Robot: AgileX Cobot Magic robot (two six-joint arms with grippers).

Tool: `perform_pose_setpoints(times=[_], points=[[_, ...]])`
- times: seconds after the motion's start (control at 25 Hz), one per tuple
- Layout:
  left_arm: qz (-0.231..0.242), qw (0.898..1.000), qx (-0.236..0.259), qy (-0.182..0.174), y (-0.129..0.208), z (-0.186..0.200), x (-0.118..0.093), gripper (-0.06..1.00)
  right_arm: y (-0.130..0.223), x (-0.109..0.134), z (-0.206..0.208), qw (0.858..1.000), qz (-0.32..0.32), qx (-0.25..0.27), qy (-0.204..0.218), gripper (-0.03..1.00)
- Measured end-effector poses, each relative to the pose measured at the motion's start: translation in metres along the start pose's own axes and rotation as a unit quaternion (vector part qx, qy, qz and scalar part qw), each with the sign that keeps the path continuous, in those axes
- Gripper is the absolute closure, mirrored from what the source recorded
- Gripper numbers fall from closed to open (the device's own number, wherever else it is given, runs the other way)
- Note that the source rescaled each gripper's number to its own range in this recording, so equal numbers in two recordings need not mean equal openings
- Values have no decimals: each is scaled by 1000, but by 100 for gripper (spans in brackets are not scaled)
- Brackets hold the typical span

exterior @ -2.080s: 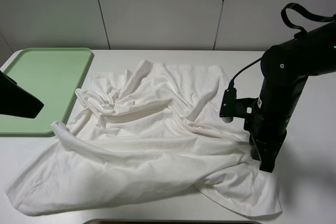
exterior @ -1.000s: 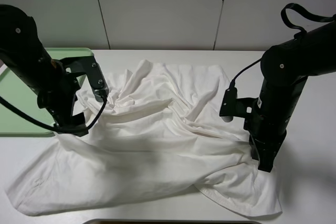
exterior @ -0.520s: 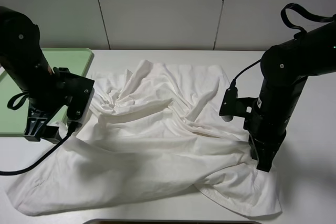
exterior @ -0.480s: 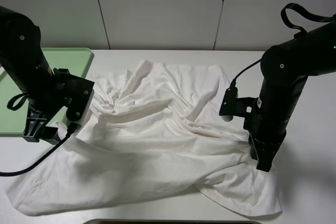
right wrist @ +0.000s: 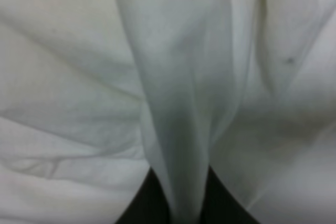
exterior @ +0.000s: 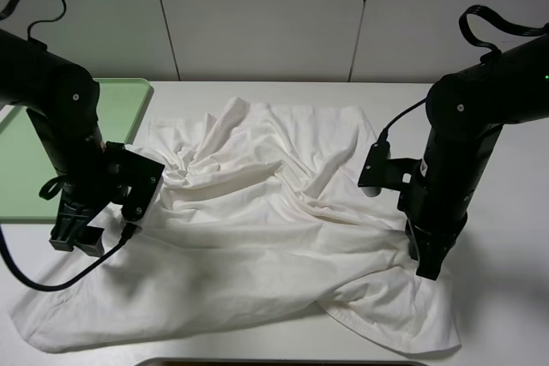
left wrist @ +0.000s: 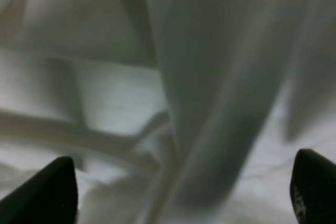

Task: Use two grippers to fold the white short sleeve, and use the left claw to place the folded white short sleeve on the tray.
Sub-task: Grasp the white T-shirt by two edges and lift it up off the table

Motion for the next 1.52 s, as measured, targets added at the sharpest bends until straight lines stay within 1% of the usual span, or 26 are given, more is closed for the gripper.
perform_pose_setpoints(times=[0.2,0.28,0.32,0.36,0.4,0.44,0.48,0.56,0.64,0.72,0.8,0.84,0.96,1.04,1.08,1.12,1.2,1.24,1.28,1.32,1.36,1.4,1.44,1.48,1.52], points=[[-2,1000,0,4,-2,-16,4,15,-1,-1,0,1000,0,-3,2,95],[-1,1000,-2,0,-3,-19,7,20,-1,-1,0,1000,0,-4,2,95],[5,1000,-3,-3,-4,-19,8,35,-1,-1,0,1000,0,-4,3,95],[5,1000,-3,-3,-4,-19,8,35,-2,-1,0,1000,0,-6,4,95],[10,1000,-2,-1,-4,-19,7,53,-3,-2,0,1000,0,-7,4,95],[10,1000,-2,-1,-4,-19,7,53,-3,-2,0,1000,0,-8,5,95],[13,1000,1,10,-2,-19,3,84,-3,-2,0,1000,0,-9,6,95],[16,1000,4,19,-1,-19,0,93,-4,-2,0,1000,-1,-10,6,95],[30,999,7,26,-1,-19,-3,94,-4,-2,0,1000,-5,-10,6,95],[35,999,7,26,-1,-19,-3,94,-4,-3,1,1000,-14,-12,8,95],[43,999,6,23,-1,-17,-2,94,-5,-3,3,1000,-20,-16,10,95],[46,999,4,15,-1,-13,-1,94,-5,-5,6,999,-28,-22,17,95],[50,999,-1,-5,0,-1,2,94,-7,-13,21,997,-43,-45,48,95],[51,999,-2,-8,0,1,2,94,-7,-23,41,992,-53,-72,89,95],[56,998,-6,-20,0,8,4,94,-6,-26,49,990,-57,-82,104,95],[59,998,-7,-22,0,10,4,94,-5,-28,54,988,-58,-88,114,95],[91,993,-24,-72,-1,33,12,94,-1,-34,81,978,-71,-122,153,95],[110,988,-37,-104,-2,48,18,94,-1,-34,81,978,-71,-122,153,95],[143,974,-65,-165,-2,77,26,94,3,-34,108,966,-85,-164,180,95],[171,954,-96,-227,0,113,27,94,5,-33,120,960,-90,-184,190,95],[178,946,-106,-248,1,127,26,94,8,-32,136,952,-94,-208,205,95],[184,938,-117,-270,2,140,25,94,15,-29,157,939,-97,-242,224,95],[189,929,-128,-290,3,153,22,94,20,-27,170,930,-97,-262,237,95],[192,924,-134,-303,4,162,20,94,26,-25,184,921,-97,-282,253,95],[192,924,-134,-303,4,162,20,94,32,-23,197,910,-96,-300,270,95]])
Point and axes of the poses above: a point on each arm's last joint axis where the gripper is mounted, z pointing back along that axis away from the gripper, x along the wrist's bending axis when the last joint is at zero, y = z × x, the point moved 9 cm from there along -z, pointing out along that axis toward the gripper, and after that the axes turned 7 degrees about -z, right-handed, at the moved point
